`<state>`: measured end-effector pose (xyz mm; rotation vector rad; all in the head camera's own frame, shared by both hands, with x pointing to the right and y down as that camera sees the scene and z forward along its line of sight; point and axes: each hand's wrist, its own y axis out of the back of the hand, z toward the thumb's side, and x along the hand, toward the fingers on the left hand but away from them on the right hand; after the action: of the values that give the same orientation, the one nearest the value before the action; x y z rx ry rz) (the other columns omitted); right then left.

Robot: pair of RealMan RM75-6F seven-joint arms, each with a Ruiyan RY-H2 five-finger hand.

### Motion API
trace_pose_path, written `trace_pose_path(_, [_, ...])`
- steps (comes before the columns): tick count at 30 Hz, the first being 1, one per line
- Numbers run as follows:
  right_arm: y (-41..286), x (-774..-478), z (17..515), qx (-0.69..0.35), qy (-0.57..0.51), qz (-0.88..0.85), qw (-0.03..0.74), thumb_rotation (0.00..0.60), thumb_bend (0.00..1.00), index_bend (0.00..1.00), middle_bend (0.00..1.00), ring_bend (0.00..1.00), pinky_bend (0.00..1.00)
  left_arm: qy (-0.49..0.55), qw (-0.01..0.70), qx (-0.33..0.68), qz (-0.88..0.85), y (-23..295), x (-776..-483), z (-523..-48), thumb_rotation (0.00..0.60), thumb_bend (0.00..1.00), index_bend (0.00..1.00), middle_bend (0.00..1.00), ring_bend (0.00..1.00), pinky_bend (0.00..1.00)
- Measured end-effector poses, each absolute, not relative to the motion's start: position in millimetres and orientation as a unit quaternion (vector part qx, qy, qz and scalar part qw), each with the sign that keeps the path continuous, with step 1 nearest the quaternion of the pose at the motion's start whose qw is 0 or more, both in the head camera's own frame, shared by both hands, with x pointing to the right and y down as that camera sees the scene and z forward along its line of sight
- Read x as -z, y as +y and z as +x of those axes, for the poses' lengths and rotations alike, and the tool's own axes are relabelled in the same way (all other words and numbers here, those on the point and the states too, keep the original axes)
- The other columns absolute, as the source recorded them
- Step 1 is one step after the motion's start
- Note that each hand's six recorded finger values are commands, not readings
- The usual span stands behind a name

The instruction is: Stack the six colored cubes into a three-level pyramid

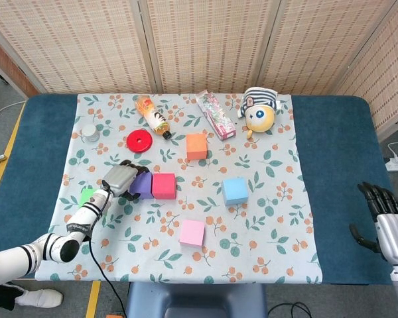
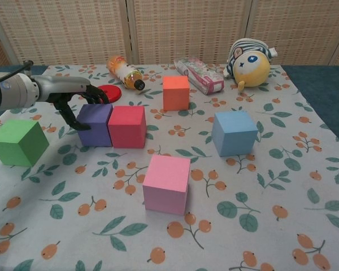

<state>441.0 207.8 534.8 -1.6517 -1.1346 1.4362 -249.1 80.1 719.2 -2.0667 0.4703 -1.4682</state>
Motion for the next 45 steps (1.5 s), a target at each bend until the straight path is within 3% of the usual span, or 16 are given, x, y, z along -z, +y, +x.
trace_pose_path(45, [210.0,-535.0,447.9,-0.555,-0.438,-0.627,0.327,0.6,0.0,0.0,0.05,0.0,0.06,0.167,0.276,0.541,-0.777,83.0,-721.7,-238.7,0.6,0.35,0.3,0.36,0.2,0.1])
